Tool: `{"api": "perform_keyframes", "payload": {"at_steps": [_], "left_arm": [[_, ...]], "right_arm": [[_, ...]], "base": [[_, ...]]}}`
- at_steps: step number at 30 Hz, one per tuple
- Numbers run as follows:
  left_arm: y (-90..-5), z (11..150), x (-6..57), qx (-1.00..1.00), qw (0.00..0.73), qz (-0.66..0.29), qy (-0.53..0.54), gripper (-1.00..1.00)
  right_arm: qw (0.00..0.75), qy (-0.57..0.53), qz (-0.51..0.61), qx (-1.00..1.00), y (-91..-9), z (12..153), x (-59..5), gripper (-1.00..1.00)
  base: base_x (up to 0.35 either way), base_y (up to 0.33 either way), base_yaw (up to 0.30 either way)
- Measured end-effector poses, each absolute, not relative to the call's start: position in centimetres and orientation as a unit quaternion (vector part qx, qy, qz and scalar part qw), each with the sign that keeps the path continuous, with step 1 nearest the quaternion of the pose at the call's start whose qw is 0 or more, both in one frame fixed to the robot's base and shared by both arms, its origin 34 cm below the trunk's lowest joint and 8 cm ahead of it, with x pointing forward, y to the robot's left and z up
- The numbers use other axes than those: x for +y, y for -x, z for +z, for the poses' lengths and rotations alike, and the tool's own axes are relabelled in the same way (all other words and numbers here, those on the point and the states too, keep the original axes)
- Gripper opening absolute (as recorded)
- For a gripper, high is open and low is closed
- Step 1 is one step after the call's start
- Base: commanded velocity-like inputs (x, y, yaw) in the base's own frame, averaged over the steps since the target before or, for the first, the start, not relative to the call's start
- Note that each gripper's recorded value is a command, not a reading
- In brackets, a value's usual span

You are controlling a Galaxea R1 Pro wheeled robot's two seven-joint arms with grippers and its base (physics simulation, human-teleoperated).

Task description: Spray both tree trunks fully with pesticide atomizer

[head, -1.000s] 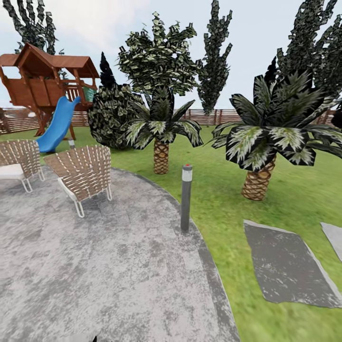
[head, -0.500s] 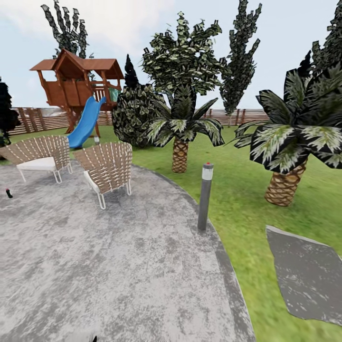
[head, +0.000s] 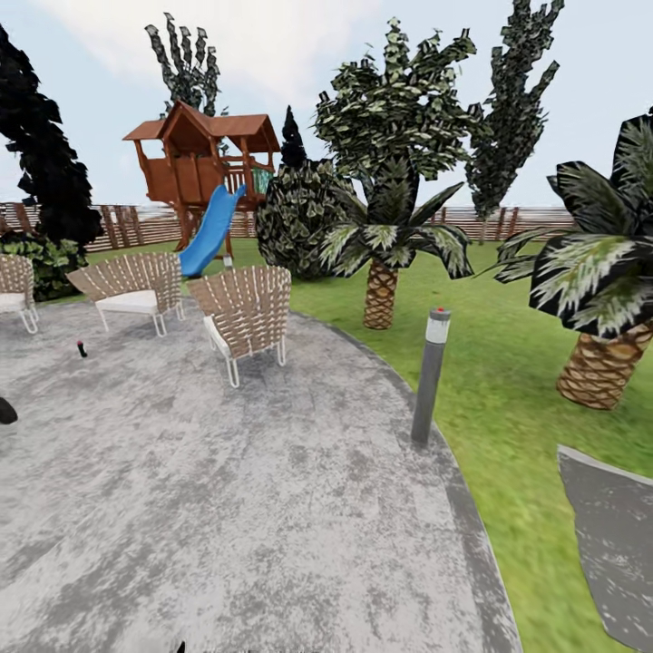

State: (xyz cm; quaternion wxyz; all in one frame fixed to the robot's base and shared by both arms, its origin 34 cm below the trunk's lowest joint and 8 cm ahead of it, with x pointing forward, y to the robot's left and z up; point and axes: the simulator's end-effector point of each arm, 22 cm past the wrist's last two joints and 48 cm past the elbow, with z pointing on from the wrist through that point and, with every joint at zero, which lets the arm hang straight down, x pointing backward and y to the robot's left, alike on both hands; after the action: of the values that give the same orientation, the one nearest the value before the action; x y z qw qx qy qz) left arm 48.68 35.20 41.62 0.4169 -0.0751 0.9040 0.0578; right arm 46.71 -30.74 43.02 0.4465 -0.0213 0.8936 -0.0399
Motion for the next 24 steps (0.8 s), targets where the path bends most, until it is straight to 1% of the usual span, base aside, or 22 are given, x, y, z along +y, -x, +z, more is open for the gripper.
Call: {"api": "perform_keyframes", "payload": {"at_steps": [13, 17, 24], "left_arm": [[-48.2, 38.9, 35.2, 0.904, 0.417, 0.058, 0.075, 1.00], [-48.0, 38.1, 35.2, 0.904, 0.417, 0.058, 0.075, 1.00], [-47.7, 36.6, 35.2, 0.904, 0.417, 0.058, 0.075, 1.00]], "right_arm": [[0.447, 0.021, -0.040, 0.894, -46.2, 40.3, -30.7, 1.00], [0.447, 0.022, -0.040, 0.894, -46.1, 39.5, -30.7, 1.00], [0.447, 0.021, -0.040, 0.893, -45.8, 38.0, -30.7, 1.00]], "base": [[0.000, 0.000, 0.270], [0.000, 0.000, 0.090], [0.000, 0.000, 0.010]]}}
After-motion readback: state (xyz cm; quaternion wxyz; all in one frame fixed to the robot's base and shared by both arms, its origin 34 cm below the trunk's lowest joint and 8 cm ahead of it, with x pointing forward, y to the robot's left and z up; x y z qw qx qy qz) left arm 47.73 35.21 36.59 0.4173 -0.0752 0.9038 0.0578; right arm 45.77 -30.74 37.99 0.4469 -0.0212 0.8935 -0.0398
